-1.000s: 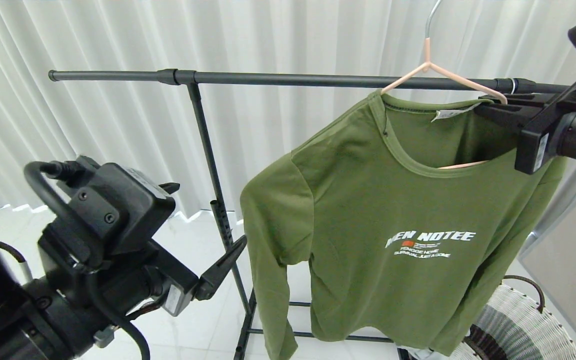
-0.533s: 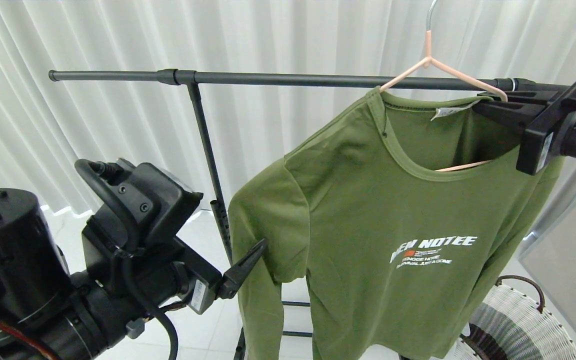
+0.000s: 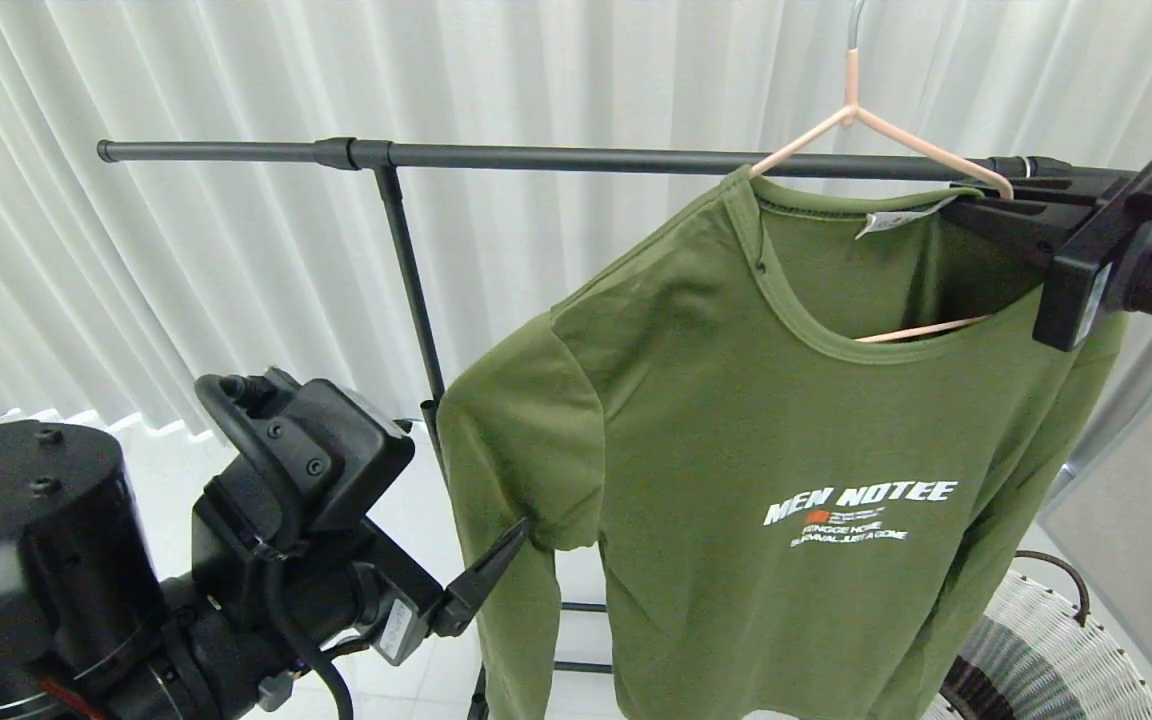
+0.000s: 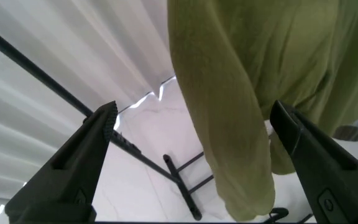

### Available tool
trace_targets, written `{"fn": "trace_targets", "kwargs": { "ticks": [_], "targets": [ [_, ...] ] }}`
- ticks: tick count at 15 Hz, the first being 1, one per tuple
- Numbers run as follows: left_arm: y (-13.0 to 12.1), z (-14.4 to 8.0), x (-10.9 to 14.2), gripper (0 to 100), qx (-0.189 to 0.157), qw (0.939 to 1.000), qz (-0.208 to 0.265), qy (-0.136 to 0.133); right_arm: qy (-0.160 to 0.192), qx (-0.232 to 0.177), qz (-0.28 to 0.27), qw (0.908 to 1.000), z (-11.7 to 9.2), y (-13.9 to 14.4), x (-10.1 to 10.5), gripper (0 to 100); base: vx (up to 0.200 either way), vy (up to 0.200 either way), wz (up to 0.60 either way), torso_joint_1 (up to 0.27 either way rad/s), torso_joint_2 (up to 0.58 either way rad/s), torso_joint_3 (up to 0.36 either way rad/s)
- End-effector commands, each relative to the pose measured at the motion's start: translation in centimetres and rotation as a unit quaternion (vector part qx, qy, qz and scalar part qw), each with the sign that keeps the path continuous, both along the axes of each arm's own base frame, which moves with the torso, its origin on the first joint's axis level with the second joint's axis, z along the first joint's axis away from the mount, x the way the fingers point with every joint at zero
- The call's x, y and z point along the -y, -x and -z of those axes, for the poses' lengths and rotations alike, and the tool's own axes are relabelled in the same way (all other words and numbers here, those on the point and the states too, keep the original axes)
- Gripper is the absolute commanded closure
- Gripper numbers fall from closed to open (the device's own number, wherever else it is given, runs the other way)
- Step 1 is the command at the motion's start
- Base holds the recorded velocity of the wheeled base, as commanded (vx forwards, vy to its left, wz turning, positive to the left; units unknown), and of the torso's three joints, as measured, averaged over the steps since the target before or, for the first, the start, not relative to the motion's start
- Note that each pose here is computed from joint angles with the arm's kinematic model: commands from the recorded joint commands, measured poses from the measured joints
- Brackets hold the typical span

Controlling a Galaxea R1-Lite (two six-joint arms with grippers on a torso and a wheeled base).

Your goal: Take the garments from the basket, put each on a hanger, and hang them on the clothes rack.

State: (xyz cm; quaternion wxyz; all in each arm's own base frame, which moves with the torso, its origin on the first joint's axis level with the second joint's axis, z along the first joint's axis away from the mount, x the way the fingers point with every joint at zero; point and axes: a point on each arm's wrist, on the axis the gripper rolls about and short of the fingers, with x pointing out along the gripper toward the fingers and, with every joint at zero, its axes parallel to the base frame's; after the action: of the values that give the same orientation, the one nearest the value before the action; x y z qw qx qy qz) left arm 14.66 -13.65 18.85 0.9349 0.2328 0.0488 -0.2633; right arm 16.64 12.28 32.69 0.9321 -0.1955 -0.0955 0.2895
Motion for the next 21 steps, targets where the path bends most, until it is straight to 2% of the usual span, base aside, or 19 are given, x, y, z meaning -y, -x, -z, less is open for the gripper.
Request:
{"fn": "trace_targets", "kwargs": {
  "ticks": [1, 6, 17, 18, 21],
  "targets": [
    [-0.3, 0.3, 0.1, 0, -0.005, 1.0000, -0.003, -0.005, -0.002, 0.002, -0.008, 1.0000, -0.1, 0.4, -0.1, 100, 0.000, 0.000, 0.00, 0.000, 0.00, 0.000],
    [-0.8, 0.3, -0.7, 0, -0.003, 0.9995, -0.031, -0.009, -0.003, 0.003, -0.008, 1.0000, -0.2, 0.5, -0.1, 100, 0.000, 0.000, 0.00, 0.000, 0.00, 0.000],
    [-1.1, 0.0, -1.1, 0, 0.005, 0.9991, -0.043, 0.005, -0.003, 0.003, -0.005, 1.0000, -0.2, 0.5, -0.1, 100, 0.000, 0.000, 0.00, 0.000, 0.00, 0.000],
    [-1.2, -0.1, -1.0, 100, 0.012, 0.9990, -0.041, 0.012, -0.002, 0.003, -0.005, 1.0000, -0.1, 0.4, -0.1, 100, 0.000, 0.000, 0.00, 0.000, 0.00, 0.000],
    [-1.3, 0.0, -1.0, 100, 0.015, 0.9988, -0.043, 0.014, -0.002, 0.003, -0.005, 1.0000, -0.1, 0.5, -0.1, 100, 0.000, 0.000, 0.00, 0.000, 0.00, 0.000]
  ]
}}
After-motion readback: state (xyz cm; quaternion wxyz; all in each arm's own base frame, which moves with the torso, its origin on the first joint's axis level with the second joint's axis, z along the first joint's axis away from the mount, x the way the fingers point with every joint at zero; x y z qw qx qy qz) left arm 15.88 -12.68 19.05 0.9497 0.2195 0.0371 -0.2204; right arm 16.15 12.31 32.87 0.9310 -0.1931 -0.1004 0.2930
